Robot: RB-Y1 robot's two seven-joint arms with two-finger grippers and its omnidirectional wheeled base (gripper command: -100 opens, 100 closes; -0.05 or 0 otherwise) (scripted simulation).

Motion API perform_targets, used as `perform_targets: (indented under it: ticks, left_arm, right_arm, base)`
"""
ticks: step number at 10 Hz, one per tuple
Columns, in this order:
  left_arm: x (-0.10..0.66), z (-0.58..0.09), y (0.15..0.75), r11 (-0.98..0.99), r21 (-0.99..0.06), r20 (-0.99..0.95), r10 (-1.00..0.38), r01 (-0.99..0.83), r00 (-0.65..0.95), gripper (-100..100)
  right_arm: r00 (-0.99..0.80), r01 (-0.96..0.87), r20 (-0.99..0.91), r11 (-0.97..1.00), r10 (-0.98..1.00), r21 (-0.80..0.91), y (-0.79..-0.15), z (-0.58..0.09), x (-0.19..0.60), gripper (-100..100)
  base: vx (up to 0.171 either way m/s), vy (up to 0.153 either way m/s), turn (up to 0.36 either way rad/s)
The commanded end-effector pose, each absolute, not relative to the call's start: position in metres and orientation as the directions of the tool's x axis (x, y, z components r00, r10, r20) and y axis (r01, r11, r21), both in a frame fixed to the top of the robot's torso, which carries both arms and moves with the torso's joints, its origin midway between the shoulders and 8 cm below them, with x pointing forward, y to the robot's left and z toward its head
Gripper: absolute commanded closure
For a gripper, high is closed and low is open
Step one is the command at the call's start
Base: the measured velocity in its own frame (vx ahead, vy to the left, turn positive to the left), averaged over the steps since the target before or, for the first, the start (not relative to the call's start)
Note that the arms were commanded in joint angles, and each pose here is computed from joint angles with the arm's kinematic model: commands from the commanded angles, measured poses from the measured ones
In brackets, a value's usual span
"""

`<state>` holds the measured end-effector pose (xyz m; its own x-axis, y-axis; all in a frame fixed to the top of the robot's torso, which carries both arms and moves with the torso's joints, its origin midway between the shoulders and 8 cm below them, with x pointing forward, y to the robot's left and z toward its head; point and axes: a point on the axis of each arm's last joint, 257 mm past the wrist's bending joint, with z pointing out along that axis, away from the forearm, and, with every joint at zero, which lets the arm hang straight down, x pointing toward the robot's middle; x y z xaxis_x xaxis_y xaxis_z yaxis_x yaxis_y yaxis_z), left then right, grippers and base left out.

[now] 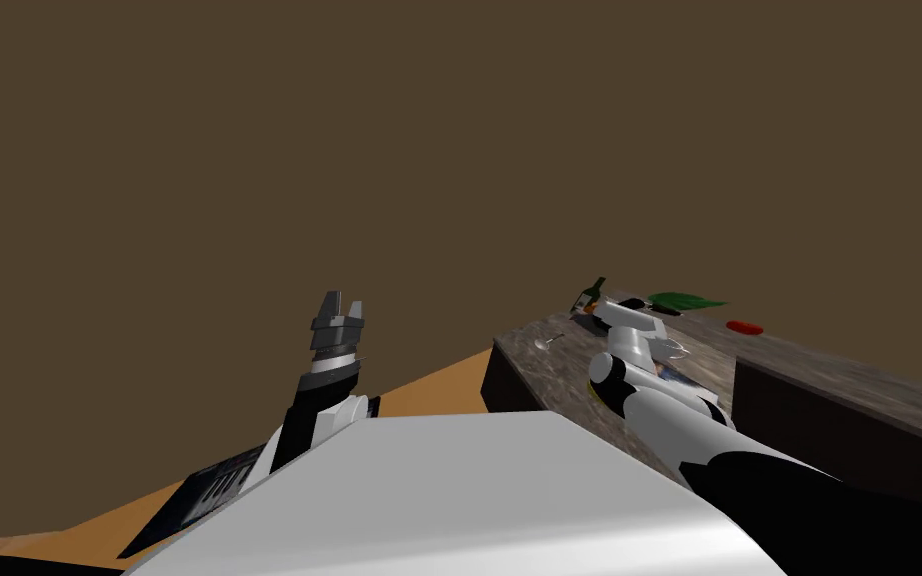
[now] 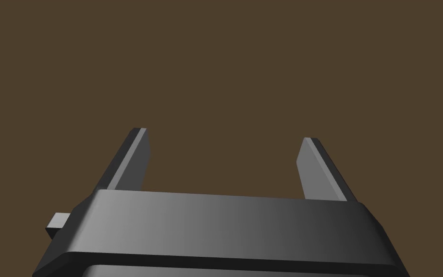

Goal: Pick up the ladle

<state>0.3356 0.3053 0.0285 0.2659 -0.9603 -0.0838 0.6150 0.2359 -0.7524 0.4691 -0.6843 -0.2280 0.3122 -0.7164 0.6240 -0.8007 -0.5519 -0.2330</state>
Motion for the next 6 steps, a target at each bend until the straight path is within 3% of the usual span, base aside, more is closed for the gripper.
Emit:
perform_targets:
  ticks: [1, 2, 6]
  left_arm:
    - [0.336, 0.028, 0.305, 0.236, -0.752, -0.084, -0.960, 0.615, 0.266, 0]
    - [0.336, 0.028, 0.305, 0.236, -0.752, -0.084, -0.960, 0.615, 0.266, 0]
    - [0.336, 0.028, 0.305, 0.236, -0.752, -0.084, -0.960, 0.615, 0.266, 0]
  right_arm:
    - [0.302, -0.819, 0.573, -0.515, -0.762, -0.253, -0.678, -0.237, 0.461, -100]
    - [0.307, -0.820, 0.564, -0.514, -0.766, -0.251, -0.676, -0.238, 0.460, -100]
    - [0.263, -0.874, 0.382, -0.386, -0.886, -0.294, -0.653, -0.268, 0.440, -100]
  base:
    - [-0.029, -0.045, 0.125]
    - [-0.013, -0.025, -0.019]
    - [-0.030, -0.041, 0.163]
